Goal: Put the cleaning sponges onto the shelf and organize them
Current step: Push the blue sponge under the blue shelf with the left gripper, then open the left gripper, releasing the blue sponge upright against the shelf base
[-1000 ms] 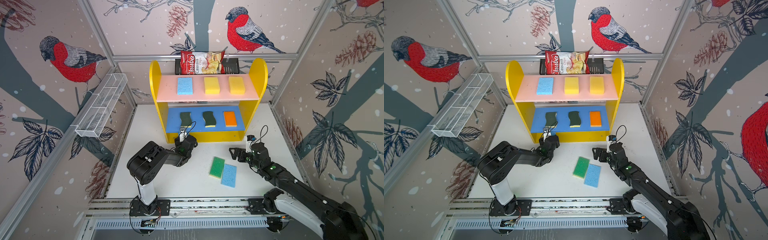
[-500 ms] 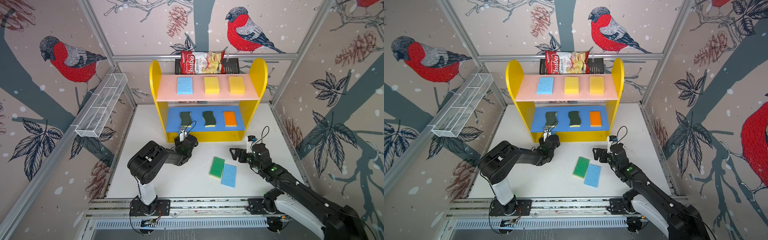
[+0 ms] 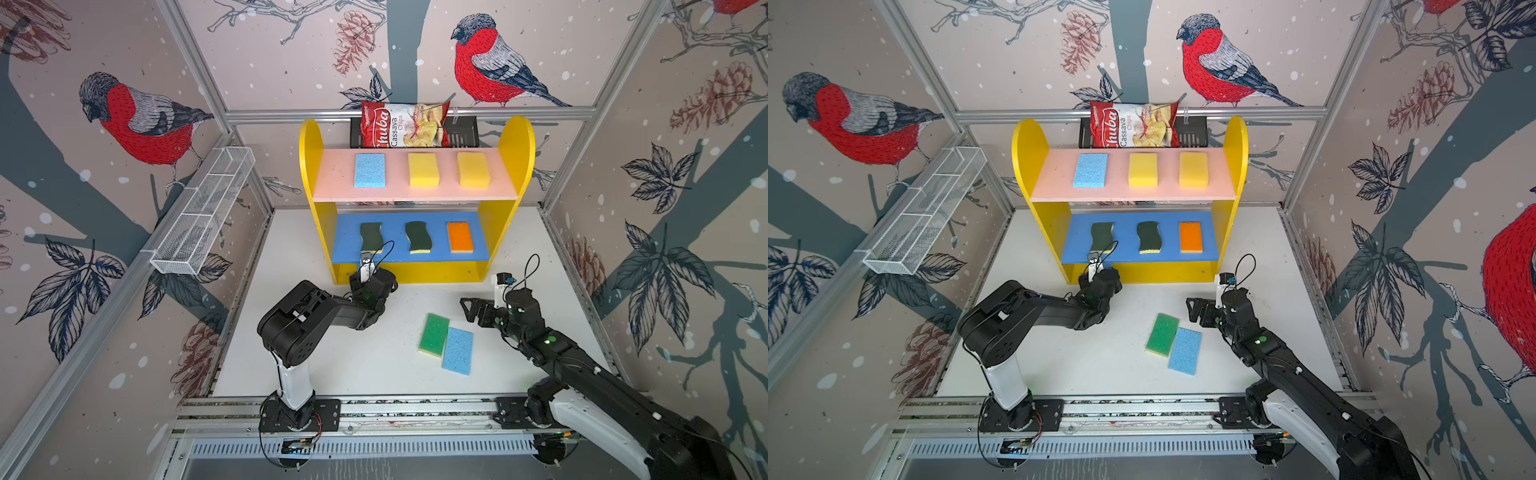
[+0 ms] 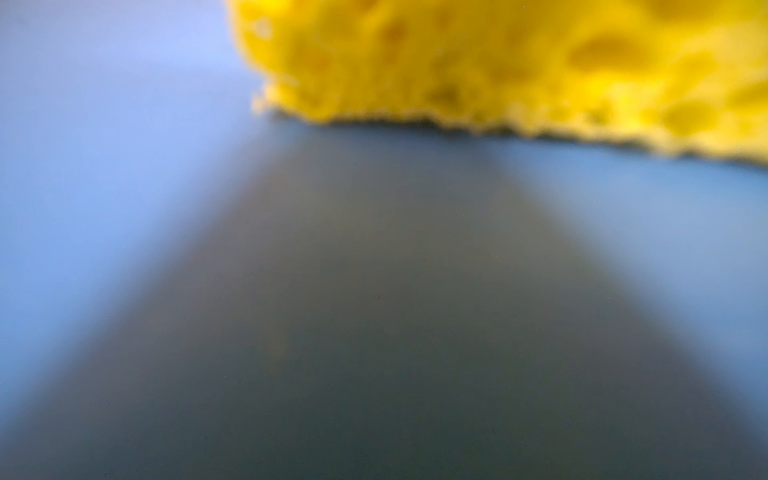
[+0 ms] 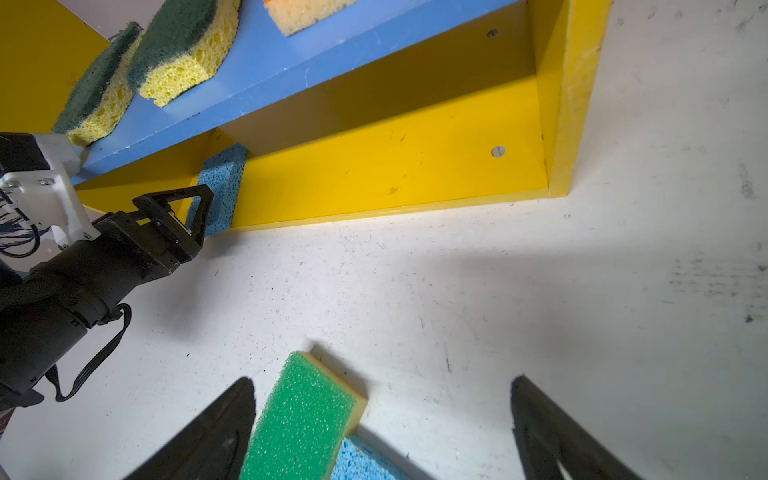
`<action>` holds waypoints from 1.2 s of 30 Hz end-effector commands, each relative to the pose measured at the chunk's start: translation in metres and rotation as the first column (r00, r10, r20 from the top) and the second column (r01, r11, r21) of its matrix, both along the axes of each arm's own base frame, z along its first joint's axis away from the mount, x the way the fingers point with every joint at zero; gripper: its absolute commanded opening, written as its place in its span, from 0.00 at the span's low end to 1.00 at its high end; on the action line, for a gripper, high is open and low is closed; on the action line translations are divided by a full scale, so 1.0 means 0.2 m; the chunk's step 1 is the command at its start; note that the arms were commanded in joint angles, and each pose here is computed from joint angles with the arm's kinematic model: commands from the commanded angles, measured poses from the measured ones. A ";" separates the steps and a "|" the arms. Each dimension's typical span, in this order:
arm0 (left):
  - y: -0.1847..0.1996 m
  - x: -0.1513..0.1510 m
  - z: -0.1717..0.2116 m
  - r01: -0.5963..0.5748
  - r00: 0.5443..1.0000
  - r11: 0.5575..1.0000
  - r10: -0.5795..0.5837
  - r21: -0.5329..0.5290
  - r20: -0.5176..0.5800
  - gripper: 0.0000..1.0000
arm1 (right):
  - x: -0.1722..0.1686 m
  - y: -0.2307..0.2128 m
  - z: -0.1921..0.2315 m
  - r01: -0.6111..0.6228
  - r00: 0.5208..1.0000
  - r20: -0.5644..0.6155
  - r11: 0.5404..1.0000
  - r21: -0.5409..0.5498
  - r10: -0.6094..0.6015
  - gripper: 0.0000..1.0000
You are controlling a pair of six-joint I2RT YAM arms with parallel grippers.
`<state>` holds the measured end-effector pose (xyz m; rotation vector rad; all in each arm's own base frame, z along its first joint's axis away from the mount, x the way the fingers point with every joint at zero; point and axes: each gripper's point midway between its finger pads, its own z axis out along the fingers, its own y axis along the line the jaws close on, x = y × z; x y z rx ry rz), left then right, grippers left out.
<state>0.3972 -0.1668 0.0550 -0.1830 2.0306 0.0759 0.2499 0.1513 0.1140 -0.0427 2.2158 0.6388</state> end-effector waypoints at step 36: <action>0.08 -0.42 0.28 0.181 0.983 0.973 -0.185 -0.144 -0.019 0.81 | -0.02 0.00 0.12 0.007 0.999 0.041 0.998 0.058 -0.009 0.96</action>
